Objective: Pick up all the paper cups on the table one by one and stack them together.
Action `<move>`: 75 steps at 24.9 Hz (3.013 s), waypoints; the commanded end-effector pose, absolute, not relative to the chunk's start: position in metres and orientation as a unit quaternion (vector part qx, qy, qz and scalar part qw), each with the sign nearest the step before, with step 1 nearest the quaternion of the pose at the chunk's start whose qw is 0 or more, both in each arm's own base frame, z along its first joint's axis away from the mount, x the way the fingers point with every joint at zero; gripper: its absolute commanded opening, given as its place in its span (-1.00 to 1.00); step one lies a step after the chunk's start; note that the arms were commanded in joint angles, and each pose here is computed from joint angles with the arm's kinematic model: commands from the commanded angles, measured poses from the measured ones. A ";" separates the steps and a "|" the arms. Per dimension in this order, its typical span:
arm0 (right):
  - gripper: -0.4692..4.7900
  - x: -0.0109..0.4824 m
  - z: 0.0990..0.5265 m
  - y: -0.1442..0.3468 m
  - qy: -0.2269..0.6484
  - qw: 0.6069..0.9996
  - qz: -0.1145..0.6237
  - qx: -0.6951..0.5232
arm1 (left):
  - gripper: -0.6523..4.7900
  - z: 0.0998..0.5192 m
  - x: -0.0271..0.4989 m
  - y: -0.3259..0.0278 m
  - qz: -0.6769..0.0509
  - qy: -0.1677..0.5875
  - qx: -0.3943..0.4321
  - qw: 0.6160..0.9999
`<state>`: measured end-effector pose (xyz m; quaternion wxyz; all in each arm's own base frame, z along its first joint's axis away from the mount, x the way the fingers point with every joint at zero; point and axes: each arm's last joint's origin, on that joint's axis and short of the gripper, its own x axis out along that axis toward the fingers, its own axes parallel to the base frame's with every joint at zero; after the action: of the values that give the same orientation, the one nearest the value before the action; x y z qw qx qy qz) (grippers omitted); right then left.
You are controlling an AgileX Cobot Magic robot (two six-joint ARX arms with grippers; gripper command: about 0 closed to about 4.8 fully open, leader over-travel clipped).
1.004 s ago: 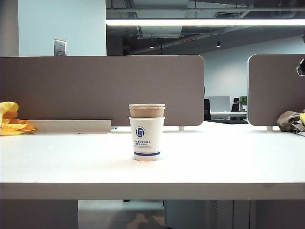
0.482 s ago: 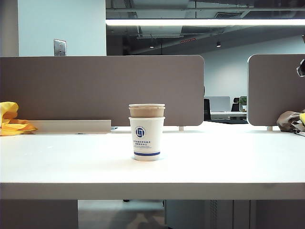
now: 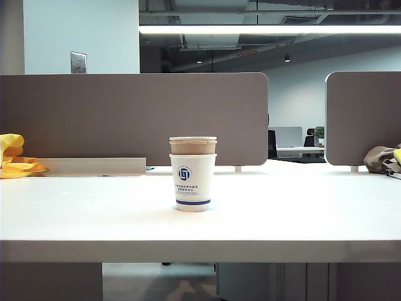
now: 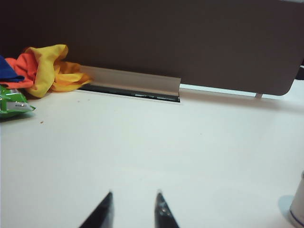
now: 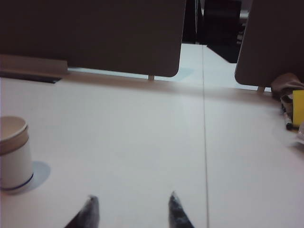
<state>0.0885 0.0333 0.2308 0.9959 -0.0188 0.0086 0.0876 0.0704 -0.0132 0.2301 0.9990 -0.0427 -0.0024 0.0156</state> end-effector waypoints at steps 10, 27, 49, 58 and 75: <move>-0.10 0.091 0.180 0.014 0.039 0.999 -0.018 -0.023 | -0.35 0.198 0.080 -0.014 0.031 0.056 -0.024 0.998; -0.10 0.087 0.150 -0.013 0.160 0.974 -0.159 -0.030 | -0.35 0.160 0.089 -0.002 0.113 0.110 -0.014 0.987; -0.10 0.087 0.150 -0.014 0.157 0.973 -0.167 -0.028 | -0.35 0.152 0.095 0.013 0.187 0.059 -0.032 0.980; -0.10 0.091 0.151 -0.012 0.116 0.981 -0.153 -0.026 | -0.35 0.152 0.095 0.009 0.169 0.060 -0.031 0.983; -0.10 0.092 0.151 -0.012 0.112 0.981 -0.153 -0.026 | -0.35 0.153 0.095 0.009 0.169 0.059 -0.031 0.983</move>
<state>0.0913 -0.0114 0.1519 0.9815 -0.0277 0.1151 -0.1508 0.0950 0.0093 0.1521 0.9834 -0.0293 0.0632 0.1674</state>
